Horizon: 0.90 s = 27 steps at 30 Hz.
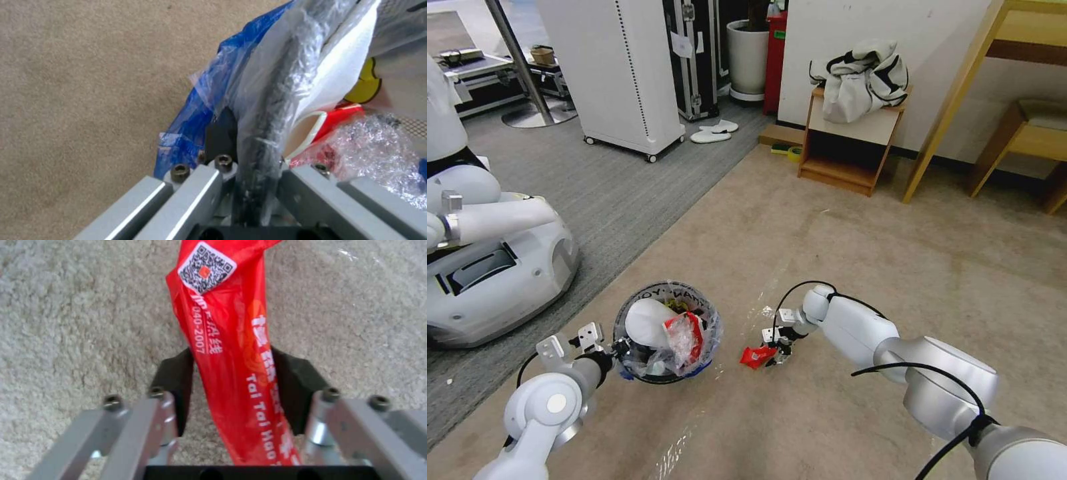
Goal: Pick up the trash bin and place the garbage on the floor into it.
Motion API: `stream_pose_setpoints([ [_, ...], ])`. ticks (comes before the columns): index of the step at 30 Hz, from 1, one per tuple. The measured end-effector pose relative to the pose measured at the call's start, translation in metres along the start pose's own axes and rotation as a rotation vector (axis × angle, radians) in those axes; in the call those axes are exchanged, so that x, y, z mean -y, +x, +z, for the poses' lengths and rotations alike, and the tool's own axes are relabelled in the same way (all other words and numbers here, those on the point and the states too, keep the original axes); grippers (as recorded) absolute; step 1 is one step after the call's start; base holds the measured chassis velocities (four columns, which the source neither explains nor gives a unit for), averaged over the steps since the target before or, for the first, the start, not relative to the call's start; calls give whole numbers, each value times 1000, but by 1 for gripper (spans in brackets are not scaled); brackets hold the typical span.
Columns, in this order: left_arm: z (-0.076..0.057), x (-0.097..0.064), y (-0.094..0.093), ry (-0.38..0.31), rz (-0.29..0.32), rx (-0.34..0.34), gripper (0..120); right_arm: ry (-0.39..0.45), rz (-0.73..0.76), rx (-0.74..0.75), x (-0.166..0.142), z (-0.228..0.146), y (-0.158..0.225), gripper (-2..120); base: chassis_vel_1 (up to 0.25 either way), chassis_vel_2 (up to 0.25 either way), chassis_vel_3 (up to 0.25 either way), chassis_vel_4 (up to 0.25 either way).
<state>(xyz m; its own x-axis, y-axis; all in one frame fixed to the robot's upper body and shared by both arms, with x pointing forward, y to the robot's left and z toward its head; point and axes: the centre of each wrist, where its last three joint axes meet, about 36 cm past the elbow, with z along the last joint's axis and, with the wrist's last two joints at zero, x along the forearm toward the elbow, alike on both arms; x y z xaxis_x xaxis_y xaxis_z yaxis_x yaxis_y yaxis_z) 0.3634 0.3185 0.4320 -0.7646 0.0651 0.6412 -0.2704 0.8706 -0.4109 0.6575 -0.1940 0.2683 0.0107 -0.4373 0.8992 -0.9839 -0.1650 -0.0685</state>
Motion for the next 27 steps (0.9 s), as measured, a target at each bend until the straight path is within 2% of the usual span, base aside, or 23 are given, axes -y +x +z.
stream_pose_setpoints([
  [4,2,0,0,-1,-1,-3,0,-1,-1,-1,0,4,-2,26,0,0,0,0],
  [16,2,2,1,-11,5,-3,0,-9,25,-1,-5,10,-5,1,0,0,0,0],
  [27,1,4,2,-28,16,-10,0,15,137,-4,0,5,22,0,0,0,0,0],
])
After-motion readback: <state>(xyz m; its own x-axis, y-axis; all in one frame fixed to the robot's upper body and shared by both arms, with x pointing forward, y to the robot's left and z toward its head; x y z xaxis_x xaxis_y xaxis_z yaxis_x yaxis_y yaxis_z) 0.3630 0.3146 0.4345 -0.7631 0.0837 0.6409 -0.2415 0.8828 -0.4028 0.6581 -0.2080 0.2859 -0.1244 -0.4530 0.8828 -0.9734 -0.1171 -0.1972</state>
